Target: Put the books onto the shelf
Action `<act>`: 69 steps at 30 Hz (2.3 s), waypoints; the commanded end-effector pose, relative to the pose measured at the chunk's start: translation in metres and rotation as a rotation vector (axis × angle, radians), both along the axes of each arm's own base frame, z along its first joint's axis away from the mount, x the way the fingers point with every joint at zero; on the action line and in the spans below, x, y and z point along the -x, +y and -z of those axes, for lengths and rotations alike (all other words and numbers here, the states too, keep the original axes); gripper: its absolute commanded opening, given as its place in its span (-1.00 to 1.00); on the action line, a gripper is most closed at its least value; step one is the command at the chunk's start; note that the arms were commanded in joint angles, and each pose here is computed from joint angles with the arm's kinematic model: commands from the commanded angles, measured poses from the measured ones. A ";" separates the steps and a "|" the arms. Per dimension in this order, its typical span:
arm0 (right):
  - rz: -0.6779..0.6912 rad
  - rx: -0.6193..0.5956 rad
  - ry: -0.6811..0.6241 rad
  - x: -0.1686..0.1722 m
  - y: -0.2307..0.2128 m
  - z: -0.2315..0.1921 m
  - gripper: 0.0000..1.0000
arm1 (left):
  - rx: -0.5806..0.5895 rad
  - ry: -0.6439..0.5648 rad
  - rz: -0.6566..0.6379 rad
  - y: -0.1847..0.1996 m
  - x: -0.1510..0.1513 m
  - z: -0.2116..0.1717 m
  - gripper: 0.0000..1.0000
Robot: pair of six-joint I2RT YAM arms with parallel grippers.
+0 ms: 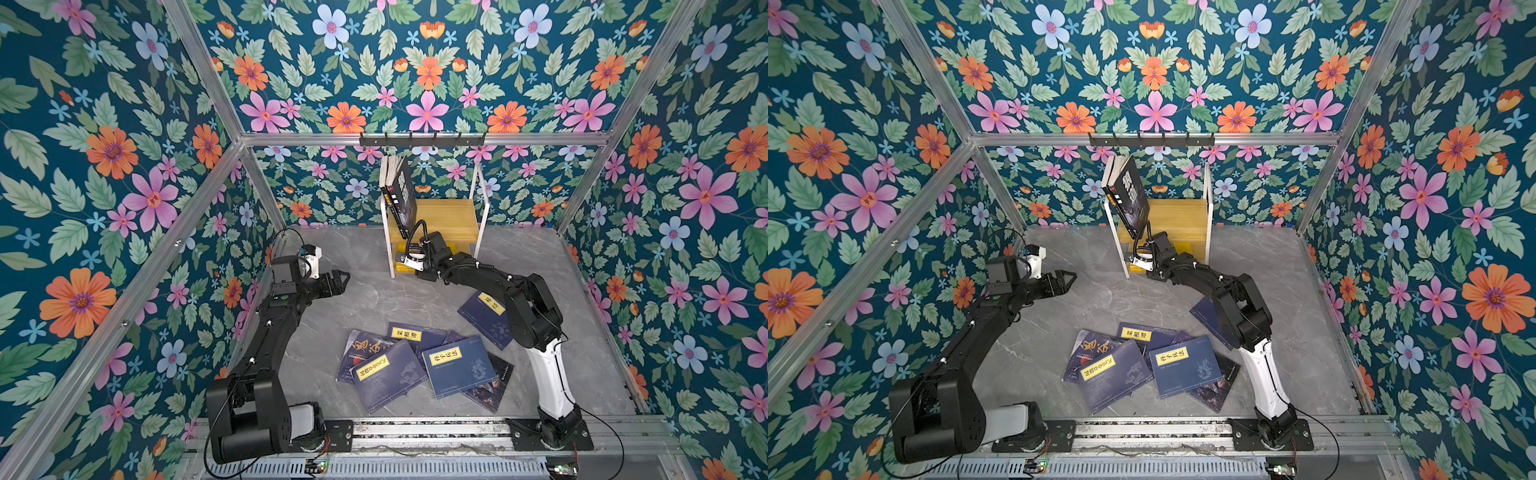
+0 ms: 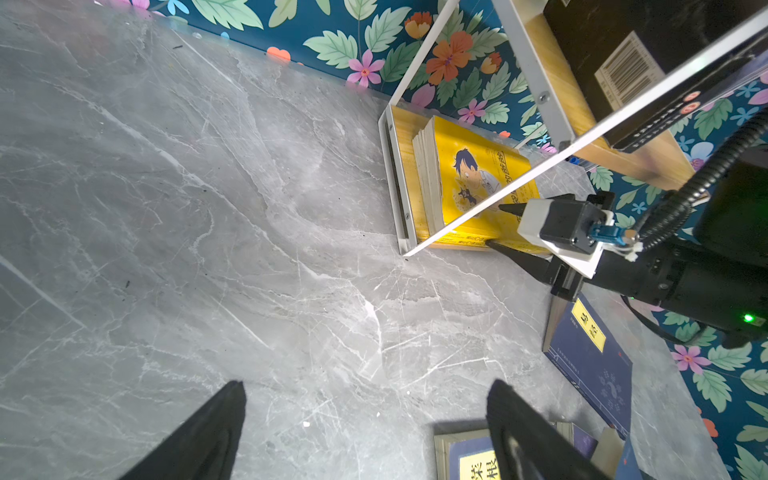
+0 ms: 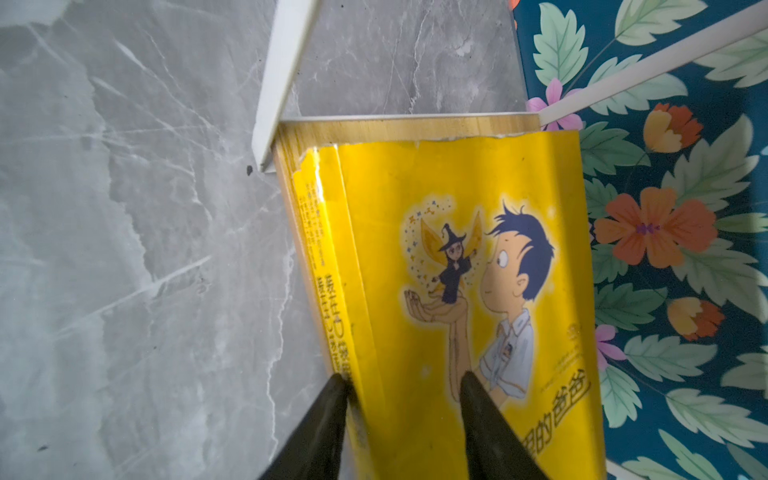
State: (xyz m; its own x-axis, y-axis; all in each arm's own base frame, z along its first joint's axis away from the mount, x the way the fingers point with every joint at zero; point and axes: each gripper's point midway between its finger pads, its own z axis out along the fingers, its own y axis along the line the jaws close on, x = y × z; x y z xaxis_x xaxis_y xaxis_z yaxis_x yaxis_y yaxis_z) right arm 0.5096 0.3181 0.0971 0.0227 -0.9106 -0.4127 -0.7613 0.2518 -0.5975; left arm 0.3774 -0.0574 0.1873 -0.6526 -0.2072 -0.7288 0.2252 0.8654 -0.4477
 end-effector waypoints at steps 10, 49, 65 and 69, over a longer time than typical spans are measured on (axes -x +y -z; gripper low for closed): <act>0.011 -0.118 0.066 0.042 -0.004 -0.037 0.03 | -0.031 -0.013 0.063 -0.005 0.002 -0.003 0.88; -0.574 -0.096 -0.068 0.350 0.035 -0.033 0.52 | -0.366 0.419 1.000 -0.110 0.172 0.080 0.49; -0.664 0.049 -0.029 0.375 0.036 0.019 0.52 | -0.497 0.484 1.012 -0.105 0.181 0.122 0.29; -0.670 0.059 -0.024 0.375 0.040 0.029 0.51 | -0.515 0.489 1.022 -0.104 0.185 0.129 0.18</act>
